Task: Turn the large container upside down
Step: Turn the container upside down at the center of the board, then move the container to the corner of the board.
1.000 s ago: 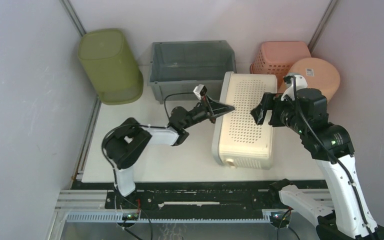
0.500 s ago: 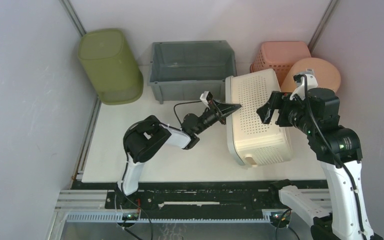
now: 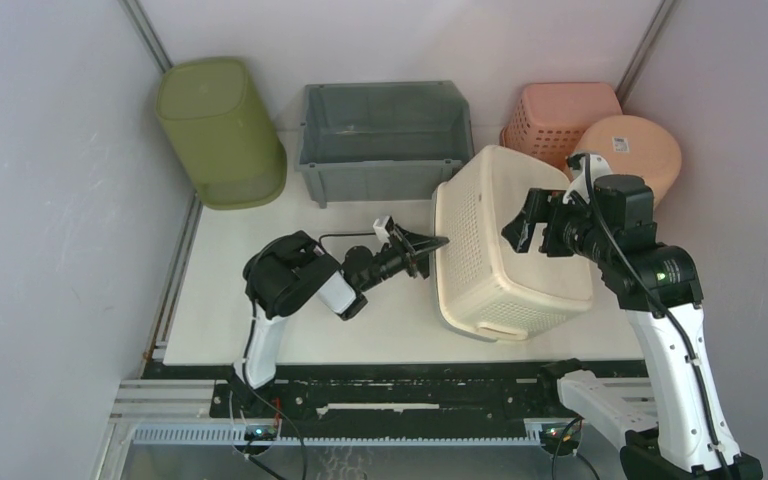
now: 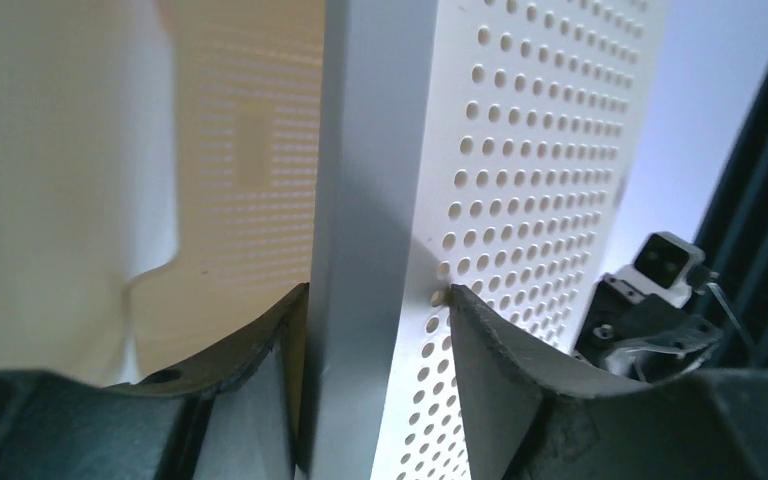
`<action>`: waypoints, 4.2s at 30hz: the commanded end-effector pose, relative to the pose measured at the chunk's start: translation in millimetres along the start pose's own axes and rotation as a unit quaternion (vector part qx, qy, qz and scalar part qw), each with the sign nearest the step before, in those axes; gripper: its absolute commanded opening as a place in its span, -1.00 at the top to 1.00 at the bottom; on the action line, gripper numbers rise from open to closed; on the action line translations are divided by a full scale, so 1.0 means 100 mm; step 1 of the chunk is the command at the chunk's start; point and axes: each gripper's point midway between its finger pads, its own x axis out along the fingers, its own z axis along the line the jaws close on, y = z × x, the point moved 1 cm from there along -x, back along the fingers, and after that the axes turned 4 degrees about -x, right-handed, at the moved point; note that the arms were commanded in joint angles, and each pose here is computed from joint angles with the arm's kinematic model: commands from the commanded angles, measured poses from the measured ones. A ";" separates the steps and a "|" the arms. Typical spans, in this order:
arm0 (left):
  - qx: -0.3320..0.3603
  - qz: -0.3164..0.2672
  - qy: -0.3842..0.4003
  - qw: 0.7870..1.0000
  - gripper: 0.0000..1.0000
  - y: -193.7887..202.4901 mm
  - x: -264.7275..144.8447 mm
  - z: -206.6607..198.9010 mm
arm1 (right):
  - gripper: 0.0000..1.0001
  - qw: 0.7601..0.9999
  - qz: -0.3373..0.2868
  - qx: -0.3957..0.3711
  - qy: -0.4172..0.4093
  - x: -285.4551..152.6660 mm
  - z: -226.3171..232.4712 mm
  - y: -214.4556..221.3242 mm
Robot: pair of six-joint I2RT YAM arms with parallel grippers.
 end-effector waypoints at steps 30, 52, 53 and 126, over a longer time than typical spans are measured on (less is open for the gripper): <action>0.050 0.033 -0.095 0.994 -0.09 -0.23 -0.29 0.68 | -0.84 0.999 -0.027 0.002 -0.041 0.07 0.10 -0.02; 0.130 0.001 -0.265 0.956 -0.08 -0.39 -0.73 1.11 | -0.84 1.000 -0.004 0.026 -0.010 0.36 -0.04 0.08; 0.138 0.001 -0.275 0.952 -0.08 -0.40 -0.75 1.12 | -0.84 0.999 0.007 0.031 -0.008 0.44 -0.06 0.14; 0.440 -0.126 -0.281 0.843 -0.11 0.24 -2.34 -1.70 | -0.71 0.994 0.048 0.102 0.004 1.42 0.03 0.78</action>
